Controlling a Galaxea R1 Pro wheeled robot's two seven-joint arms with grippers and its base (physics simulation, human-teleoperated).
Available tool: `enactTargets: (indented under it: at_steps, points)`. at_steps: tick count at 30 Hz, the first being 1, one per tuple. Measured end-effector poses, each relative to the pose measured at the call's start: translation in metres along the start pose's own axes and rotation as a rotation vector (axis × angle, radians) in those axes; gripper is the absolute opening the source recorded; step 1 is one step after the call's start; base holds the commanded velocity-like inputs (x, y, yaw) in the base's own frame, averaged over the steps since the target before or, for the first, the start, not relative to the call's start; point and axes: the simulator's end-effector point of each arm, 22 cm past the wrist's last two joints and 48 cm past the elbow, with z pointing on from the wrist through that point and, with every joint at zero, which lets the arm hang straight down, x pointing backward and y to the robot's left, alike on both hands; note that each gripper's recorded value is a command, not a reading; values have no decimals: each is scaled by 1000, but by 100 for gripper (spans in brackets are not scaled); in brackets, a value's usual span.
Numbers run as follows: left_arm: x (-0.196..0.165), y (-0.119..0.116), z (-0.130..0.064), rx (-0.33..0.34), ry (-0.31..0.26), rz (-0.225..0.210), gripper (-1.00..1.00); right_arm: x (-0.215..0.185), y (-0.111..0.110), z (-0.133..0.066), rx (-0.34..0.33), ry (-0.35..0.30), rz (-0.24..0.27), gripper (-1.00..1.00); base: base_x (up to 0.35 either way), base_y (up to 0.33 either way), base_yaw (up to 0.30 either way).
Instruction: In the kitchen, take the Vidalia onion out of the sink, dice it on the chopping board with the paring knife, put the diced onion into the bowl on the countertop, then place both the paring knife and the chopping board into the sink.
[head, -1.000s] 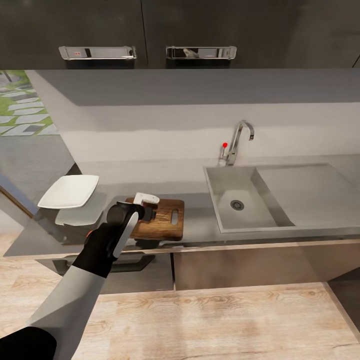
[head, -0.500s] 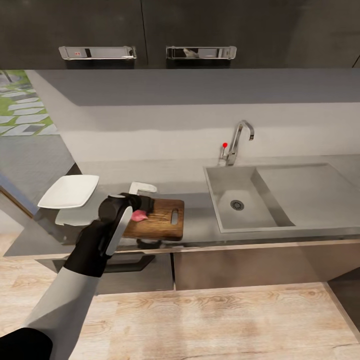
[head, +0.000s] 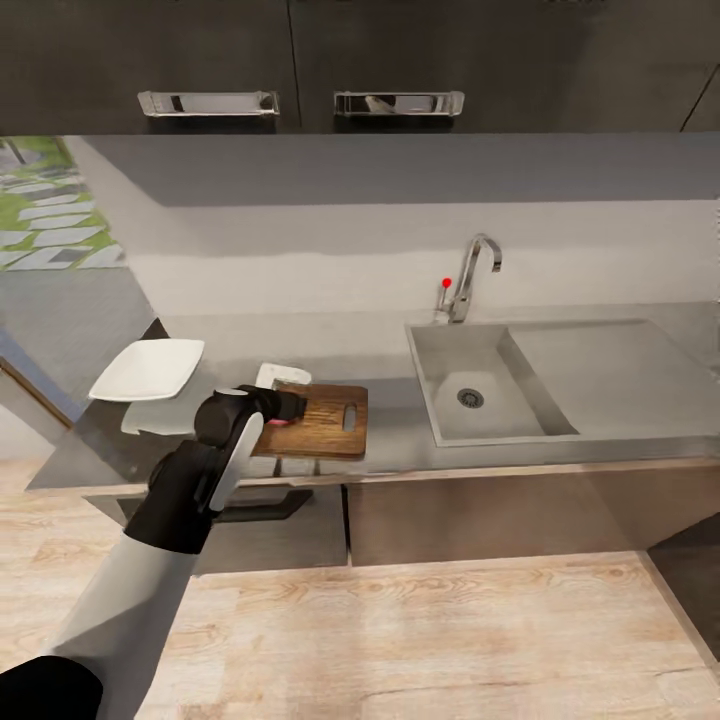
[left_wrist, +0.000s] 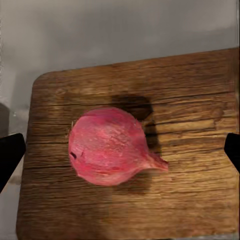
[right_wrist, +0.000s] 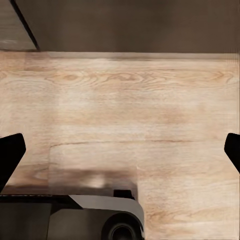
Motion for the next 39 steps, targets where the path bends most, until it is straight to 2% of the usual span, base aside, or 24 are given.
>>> enactTargets:
  at_steps: [32,39]
  points:
    - [1,2,0,-3,1,1,100,0,0,0,1,0,0,100,-336,0,0]
    - [7,22,2,-33,13,12,100,0,-1,0,2,0,0,100,-188,0,0]
